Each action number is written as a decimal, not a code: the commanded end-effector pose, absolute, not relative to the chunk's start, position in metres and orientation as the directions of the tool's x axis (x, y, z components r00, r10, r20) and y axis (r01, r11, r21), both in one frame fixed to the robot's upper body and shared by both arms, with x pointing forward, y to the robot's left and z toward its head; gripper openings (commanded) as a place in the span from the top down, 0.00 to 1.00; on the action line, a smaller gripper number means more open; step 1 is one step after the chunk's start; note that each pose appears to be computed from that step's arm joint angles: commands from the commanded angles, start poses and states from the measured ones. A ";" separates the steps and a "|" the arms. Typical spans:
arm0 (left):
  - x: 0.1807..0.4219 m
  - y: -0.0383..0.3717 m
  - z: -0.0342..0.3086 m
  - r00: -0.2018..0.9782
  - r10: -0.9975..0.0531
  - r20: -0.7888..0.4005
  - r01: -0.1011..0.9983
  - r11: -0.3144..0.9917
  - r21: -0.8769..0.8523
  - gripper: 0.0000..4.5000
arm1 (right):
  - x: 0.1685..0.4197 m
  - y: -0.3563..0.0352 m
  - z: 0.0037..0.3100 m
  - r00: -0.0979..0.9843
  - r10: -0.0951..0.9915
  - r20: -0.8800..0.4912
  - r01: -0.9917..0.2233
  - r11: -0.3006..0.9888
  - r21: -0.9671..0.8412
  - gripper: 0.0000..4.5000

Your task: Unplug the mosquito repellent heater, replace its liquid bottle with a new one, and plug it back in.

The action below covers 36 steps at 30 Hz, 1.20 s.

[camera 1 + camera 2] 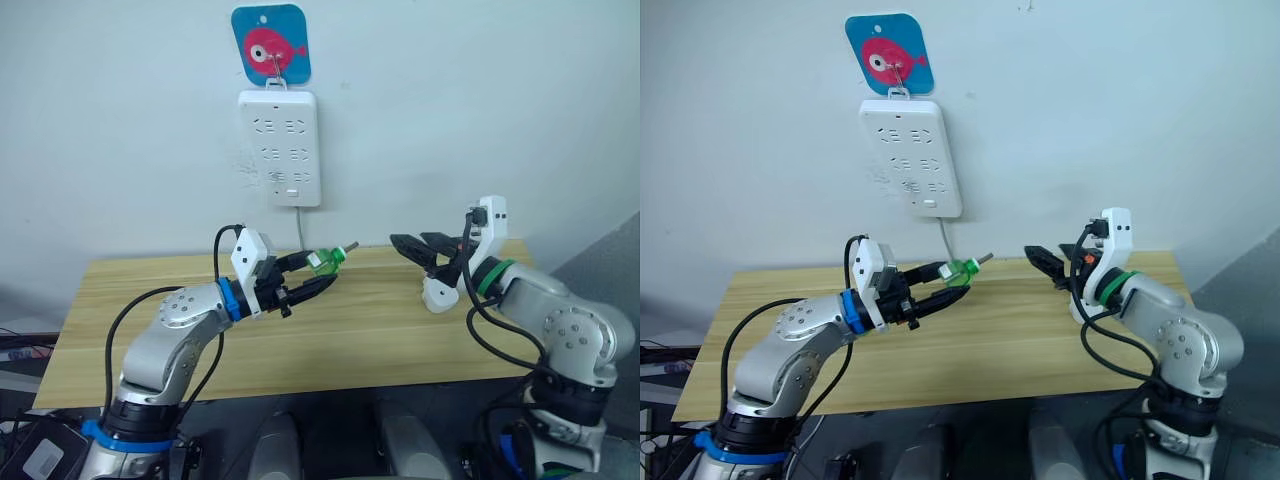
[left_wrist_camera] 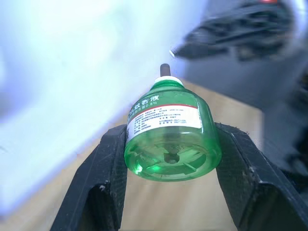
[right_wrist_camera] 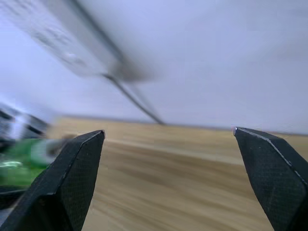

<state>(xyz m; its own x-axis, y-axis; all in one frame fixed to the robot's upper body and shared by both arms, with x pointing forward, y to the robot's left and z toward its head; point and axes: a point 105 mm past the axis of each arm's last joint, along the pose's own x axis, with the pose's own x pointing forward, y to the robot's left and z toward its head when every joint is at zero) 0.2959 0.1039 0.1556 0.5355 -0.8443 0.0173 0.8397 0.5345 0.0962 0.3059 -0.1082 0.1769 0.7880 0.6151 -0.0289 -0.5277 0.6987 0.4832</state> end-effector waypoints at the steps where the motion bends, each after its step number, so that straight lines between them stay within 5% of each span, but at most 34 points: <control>1: 0.295 0.096 0.173 0.529 -0.842 0.102 0.819 0.538 0.198 0.50 | 0.289 -0.086 0.196 0.730 0.663 0.169 -0.592 0.489 0.641 0.00; 18: 0.296 0.082 0.183 0.497 -0.854 0.153 0.814 0.520 0.258 0.50 | 0.292 -0.029 0.200 0.665 0.710 0.232 -0.546 0.251 0.799 0.00; 21: 0.296 0.081 0.184 0.499 -0.853 0.153 0.812 0.522 0.260 0.50 | 0.290 -0.023 0.202 0.646 0.725 0.239 -0.554 0.230 0.800 0.13; 29: 0.295 0.077 0.182 0.498 -0.854 0.153 0.811 0.521 0.266 0.50 | 0.288 -0.019 0.203 0.630 0.739 0.237 -0.553 0.213 0.805 0.79; 33: 0.294 0.079 0.180 0.507 -0.849 0.148 0.806 0.528 0.268 0.50 | 0.286 -0.019 0.202 0.619 0.750 0.234 -0.550 0.202 0.810 0.81; 36: 0.291 0.084 0.175 0.500 -0.859 0.111 0.815 0.510 0.273 0.27 | 0.287 -0.020 0.200 0.620 0.752 0.225 -0.547 0.208 0.811 0.81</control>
<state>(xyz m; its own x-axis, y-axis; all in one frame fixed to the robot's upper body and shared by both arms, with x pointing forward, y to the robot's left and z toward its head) 0.2983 0.0853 0.1695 0.5235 -0.8451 0.1086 0.8115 0.5333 0.2388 0.2959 -0.0276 0.1884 0.6658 0.7263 0.1708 -0.5003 0.2648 0.8244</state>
